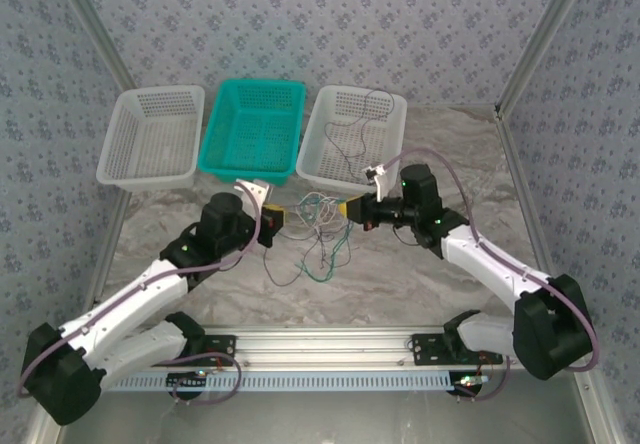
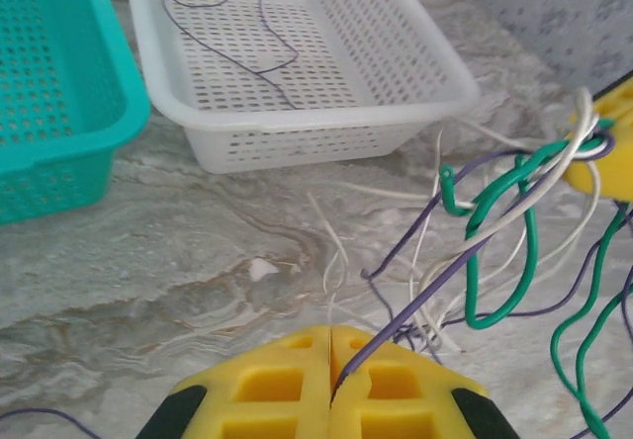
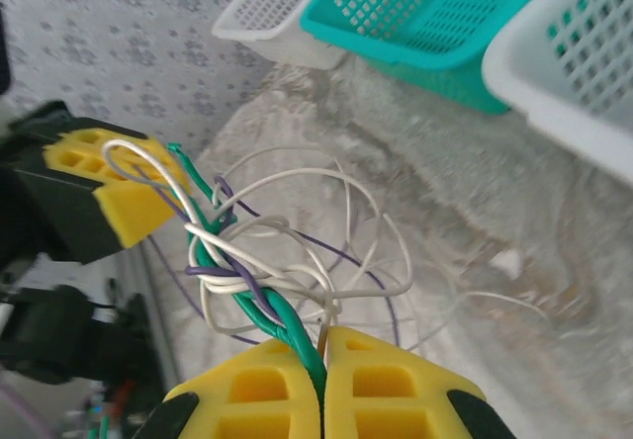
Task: Untangle the cables
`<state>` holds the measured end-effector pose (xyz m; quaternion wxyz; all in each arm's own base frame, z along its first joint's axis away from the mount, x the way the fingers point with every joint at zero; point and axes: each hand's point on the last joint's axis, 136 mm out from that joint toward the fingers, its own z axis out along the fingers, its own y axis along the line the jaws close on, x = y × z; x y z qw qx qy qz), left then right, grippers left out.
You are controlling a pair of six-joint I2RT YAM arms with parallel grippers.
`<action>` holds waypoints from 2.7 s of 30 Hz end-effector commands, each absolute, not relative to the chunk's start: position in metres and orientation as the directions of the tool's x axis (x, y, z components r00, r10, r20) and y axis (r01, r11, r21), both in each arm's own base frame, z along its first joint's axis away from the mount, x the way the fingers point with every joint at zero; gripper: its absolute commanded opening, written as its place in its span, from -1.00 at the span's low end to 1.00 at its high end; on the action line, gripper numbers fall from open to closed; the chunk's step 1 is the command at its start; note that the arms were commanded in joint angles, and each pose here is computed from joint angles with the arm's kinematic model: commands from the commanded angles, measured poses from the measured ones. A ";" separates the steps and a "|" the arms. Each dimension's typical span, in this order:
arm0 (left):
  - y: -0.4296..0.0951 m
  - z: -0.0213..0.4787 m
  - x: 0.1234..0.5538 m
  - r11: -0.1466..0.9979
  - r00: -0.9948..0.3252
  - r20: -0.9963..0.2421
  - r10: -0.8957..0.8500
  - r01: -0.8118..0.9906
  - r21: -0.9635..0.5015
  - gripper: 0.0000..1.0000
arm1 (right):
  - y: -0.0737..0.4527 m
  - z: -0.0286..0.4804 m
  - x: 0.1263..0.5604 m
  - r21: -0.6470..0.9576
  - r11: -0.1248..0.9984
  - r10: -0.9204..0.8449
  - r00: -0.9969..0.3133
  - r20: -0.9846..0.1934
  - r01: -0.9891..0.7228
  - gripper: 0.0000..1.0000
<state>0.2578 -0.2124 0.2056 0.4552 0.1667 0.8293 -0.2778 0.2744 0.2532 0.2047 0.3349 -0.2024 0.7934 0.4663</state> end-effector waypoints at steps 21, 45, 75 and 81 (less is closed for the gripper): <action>-0.199 0.151 0.254 0.766 -0.669 -0.738 -0.087 0.429 -0.479 -1.00 | 0.205 0.055 0.242 0.522 0.809 -0.032 -0.907 -0.420 -0.270 -0.07; -0.162 0.031 0.213 0.943 -0.858 -0.490 -0.156 0.019 -0.333 -1.00 | 0.361 0.097 0.314 0.333 0.791 -0.319 -0.810 -0.492 -0.513 0.14; -0.104 0.046 0.231 0.965 -0.813 -0.522 -0.258 -0.186 -0.187 -1.00 | 0.307 0.059 0.331 0.274 0.899 -0.191 -0.868 -0.459 -0.342 -1.00; -0.046 0.079 0.238 0.911 -0.722 -0.555 -0.413 -0.316 -0.266 -1.00 | 0.197 0.041 0.325 0.317 0.947 0.087 -0.912 -0.401 -0.049 -1.00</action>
